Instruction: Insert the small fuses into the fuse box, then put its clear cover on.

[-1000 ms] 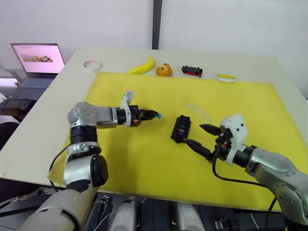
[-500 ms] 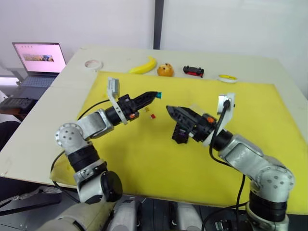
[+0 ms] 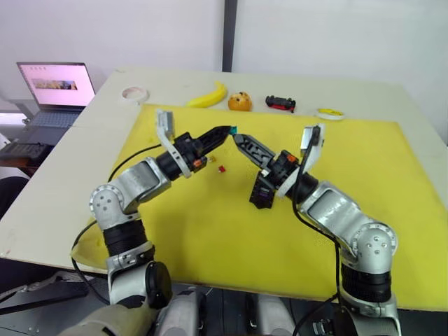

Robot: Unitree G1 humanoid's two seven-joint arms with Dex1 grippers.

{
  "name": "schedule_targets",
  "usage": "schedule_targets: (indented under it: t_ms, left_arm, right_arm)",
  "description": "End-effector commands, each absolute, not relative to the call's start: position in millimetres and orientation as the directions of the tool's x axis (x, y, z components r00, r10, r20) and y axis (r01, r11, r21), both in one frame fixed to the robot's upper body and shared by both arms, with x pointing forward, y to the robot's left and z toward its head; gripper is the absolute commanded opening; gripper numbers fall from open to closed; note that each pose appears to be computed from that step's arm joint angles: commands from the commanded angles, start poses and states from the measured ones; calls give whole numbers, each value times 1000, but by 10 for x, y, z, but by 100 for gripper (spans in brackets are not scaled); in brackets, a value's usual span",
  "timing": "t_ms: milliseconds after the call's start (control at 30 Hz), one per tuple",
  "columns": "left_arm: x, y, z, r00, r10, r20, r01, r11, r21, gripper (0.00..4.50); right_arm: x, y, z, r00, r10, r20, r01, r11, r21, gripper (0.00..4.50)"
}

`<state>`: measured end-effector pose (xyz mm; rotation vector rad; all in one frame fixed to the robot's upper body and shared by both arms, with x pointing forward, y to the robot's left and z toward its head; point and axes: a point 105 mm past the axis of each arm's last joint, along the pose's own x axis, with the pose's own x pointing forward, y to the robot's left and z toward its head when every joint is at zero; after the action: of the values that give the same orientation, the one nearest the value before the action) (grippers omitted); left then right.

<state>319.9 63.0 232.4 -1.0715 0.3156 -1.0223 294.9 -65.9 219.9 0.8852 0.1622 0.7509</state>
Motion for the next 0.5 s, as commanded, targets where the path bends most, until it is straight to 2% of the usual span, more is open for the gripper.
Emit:
schedule_targets:
  t_ms: [33,133,200,500]
  left_arm:
    - [3144,581,2403,490,-828,273,554,55,-830,4]
    - [3136,571,2402,486,-831,271,550,51,-833,0]
    - [3139,565,2400,488,-831,269,546,50,-836,0]
    - [3140,565,2404,492,-829,265,536,48,-843,0]
  right_arm:
    - [2940,-621,2358,718,654,238,-573,362,735,450]
    - [2957,-613,2378,718,651,246,-577,360,733,357]
    - [2961,-609,2396,716,649,257,-581,350,735,265]
    - [2963,-617,2415,718,642,270,-580,336,742,265]
